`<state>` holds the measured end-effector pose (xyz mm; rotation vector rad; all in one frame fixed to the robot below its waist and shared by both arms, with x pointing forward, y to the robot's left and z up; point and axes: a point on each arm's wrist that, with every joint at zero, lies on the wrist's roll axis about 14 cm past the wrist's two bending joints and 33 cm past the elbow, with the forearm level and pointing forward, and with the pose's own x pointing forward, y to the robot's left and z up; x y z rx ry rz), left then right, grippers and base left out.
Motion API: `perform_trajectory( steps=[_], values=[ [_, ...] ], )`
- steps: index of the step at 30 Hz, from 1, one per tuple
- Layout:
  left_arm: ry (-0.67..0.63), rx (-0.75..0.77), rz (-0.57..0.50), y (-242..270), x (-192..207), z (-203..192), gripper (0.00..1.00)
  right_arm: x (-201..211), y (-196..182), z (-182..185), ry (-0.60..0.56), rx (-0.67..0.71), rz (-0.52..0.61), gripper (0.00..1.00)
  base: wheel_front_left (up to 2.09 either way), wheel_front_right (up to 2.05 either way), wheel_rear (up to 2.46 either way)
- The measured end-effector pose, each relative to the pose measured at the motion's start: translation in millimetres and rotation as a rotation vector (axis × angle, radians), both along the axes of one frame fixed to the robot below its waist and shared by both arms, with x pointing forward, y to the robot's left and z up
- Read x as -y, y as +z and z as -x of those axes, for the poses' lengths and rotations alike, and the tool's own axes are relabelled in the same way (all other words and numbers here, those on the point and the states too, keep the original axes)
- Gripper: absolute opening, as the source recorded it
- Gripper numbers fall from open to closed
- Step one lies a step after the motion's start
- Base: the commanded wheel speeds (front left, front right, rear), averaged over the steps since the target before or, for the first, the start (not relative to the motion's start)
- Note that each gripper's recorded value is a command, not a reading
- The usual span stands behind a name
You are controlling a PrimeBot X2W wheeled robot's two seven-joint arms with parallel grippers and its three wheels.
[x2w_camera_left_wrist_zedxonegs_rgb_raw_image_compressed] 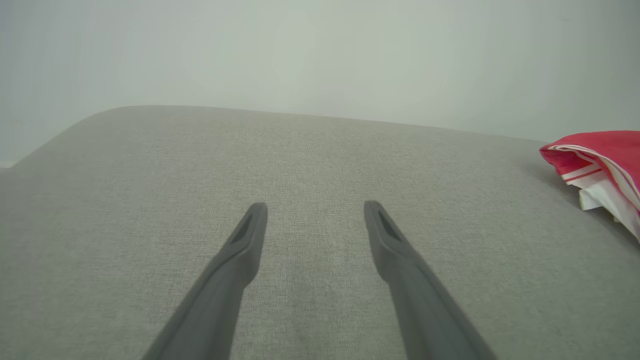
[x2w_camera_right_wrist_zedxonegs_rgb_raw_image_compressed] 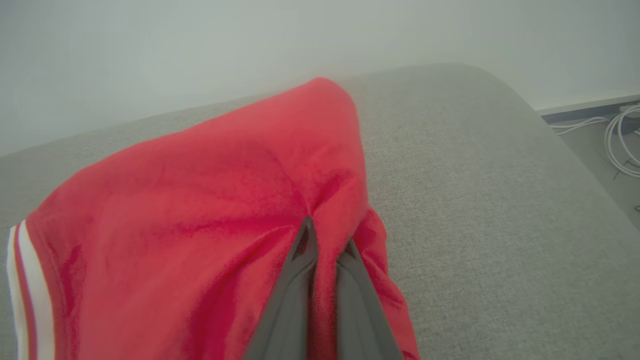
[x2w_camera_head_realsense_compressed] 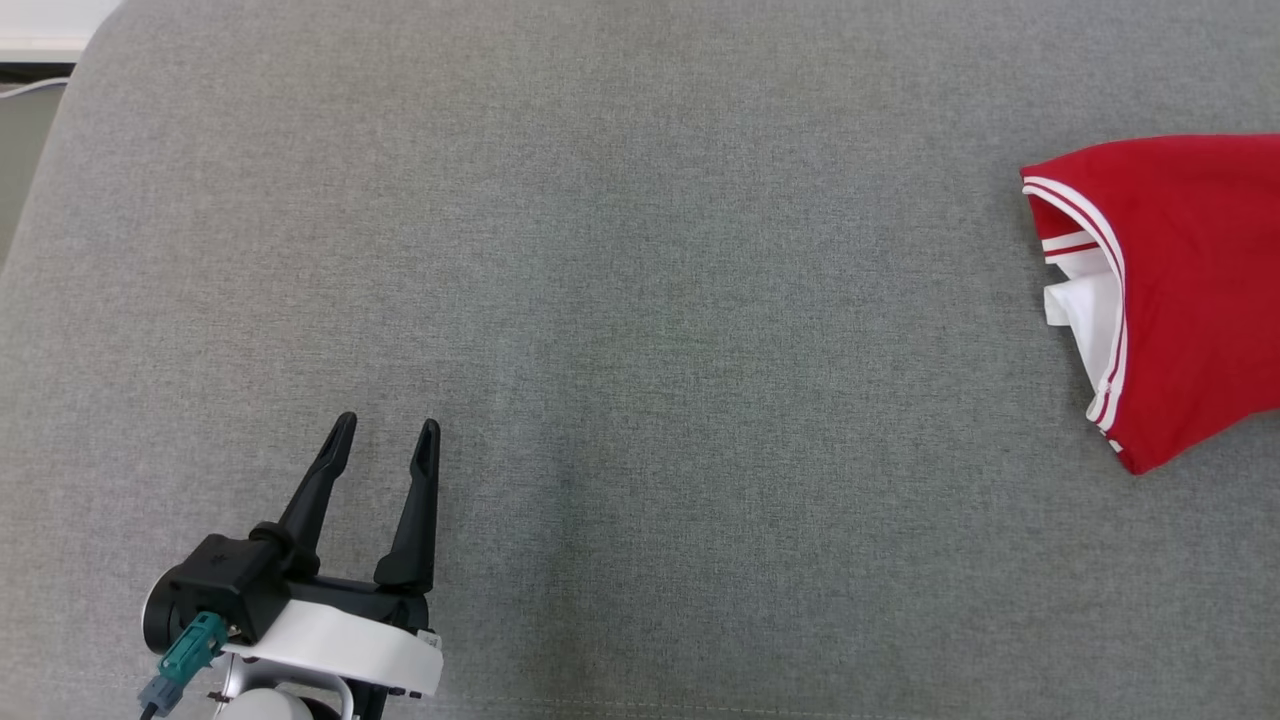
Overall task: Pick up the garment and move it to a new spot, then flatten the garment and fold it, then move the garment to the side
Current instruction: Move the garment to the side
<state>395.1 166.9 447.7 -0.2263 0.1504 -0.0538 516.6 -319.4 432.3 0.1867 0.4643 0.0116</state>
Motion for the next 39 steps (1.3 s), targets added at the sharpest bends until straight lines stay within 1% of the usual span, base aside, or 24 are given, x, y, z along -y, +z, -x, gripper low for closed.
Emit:
perform_trajectory(
  steps=[2, 3, 4, 6, 10, 14, 19, 21, 24, 29, 31, 35, 39],
  values=[
    [-0.003, -0.003, -0.005, -1, 0, -1, 1.00, 1, -9, 4, -0.022, -0.003, -0.005, 0.00, 0.00, 0.00, 0.00],
    [-0.005, -0.003, -0.008, -2, 0, -1, 1.00, 2, -13, 5, -0.037, -0.002, -0.011, 0.44, 0.00, 0.00, 0.00],
    [-0.007, -0.002, -0.009, -1, 0, -1, 1.00, 6, -16, 8, -0.054, -0.006, -0.010, 1.00, 0.00, 0.00, 0.00],
    [-0.008, 0.000, -0.010, -1, 0, -1, 1.00, 14, -17, 10, -0.091, 0.009, -0.008, 1.00, 0.00, 0.00, 0.00],
    [-0.015, 0.017, -0.013, 5, 1, -2, 1.00, 23, -7, 13, -0.137, 0.062, -0.007, 1.00, 0.00, 0.00, 0.00],
    [-0.019, 0.041, -0.014, 13, 2, -2, 1.00, 32, 6, 19, -0.161, 0.109, 0.009, 1.00, 0.00, 0.00, 0.00],
    [-0.018, 0.092, -0.032, 32, -1, 1, 1.00, 34, 78, 11, -0.142, 0.331, 0.071, 1.00, 0.00, 0.00, 0.00],
    [-0.017, 0.101, -0.041, 36, -3, 5, 1.00, 27, 95, 17, -0.121, 0.400, 0.098, 1.00, 0.00, 0.00, 0.00],
    [-0.015, 0.114, -0.052, 43, -4, 11, 1.00, 0, 100, 36, -0.083, 0.471, 0.104, 1.00, 0.00, 0.00, 0.00],
    [-0.002, 0.114, -0.067, 49, -11, 25, 1.00, -80, 85, 83, 0.021, 0.527, 0.069, 1.00, 0.00, 0.00, 0.00],
    [0.011, 0.110, -0.068, 51, -15, 32, 1.00, -103, 84, 100, 0.048, 0.544, 0.058, 1.00, 0.00, 0.00, 0.00],
    [0.027, 0.114, -0.077, 56, -19, 43, 1.00, -134, 90, 123, 0.092, 0.580, 0.063, 1.00, 0.00, 0.00, 0.00],
    [0.037, 0.116, -0.079, 59, -22, 52, 1.00, -149, 92, 139, 0.113, 0.586, 0.064, 1.00, 0.00, 0.00, 0.00]
  ],
)
